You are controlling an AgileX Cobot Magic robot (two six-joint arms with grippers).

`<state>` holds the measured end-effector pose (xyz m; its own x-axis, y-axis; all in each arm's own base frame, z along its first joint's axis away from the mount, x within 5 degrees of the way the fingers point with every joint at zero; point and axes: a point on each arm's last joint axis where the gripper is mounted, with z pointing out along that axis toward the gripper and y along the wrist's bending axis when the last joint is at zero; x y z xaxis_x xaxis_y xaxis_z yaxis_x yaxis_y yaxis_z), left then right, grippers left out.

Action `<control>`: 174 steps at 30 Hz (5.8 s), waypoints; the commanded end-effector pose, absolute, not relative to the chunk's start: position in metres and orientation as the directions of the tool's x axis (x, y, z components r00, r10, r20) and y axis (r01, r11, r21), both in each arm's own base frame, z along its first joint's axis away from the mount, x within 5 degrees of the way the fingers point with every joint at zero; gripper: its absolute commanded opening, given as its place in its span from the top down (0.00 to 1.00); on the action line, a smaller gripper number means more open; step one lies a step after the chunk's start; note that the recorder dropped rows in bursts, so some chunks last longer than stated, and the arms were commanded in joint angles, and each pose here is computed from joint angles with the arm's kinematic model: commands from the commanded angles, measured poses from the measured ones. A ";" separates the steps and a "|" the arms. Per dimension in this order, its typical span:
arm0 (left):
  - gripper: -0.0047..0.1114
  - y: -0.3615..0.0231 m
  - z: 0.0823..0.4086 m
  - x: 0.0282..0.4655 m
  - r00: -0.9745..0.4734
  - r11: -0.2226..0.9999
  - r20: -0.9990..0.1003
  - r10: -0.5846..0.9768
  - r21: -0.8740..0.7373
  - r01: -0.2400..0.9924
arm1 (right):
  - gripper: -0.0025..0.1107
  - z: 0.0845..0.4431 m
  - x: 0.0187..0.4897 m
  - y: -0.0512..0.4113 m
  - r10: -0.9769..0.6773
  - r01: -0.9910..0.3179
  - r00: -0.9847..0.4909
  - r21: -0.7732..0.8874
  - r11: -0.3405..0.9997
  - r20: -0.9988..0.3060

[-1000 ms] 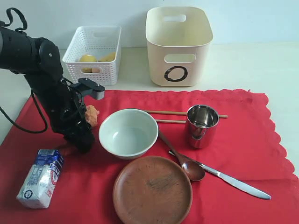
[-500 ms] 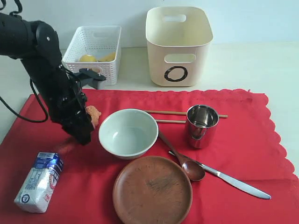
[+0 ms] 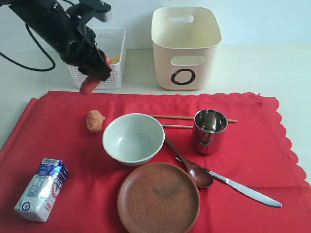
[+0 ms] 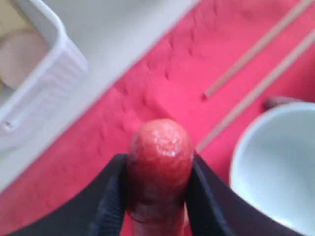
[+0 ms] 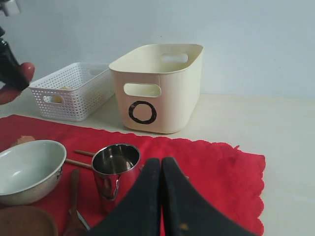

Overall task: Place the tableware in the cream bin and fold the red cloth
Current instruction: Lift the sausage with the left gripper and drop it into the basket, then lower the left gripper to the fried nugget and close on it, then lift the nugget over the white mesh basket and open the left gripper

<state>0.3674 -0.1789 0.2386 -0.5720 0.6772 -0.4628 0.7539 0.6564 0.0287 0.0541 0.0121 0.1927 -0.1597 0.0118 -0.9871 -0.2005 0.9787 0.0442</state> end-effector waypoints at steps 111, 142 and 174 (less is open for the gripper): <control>0.96 -0.155 0.109 0.365 -0.864 0.858 -0.222 0.452 -0.155 0.489 | 0.98 0.192 0.054 0.012 0.013 -0.202 -0.156 0.044 0.978 -0.988; 0.96 -0.159 0.249 0.393 -0.663 0.828 -0.587 0.465 0.023 0.561 | 0.98 0.192 0.054 0.012 0.013 -0.202 -0.156 0.044 0.978 -0.988; 0.95 -0.153 0.162 0.464 -0.496 0.941 -0.840 0.218 0.046 0.335 | 0.98 0.192 0.054 0.012 0.013 -0.202 -0.153 0.044 0.978 -0.988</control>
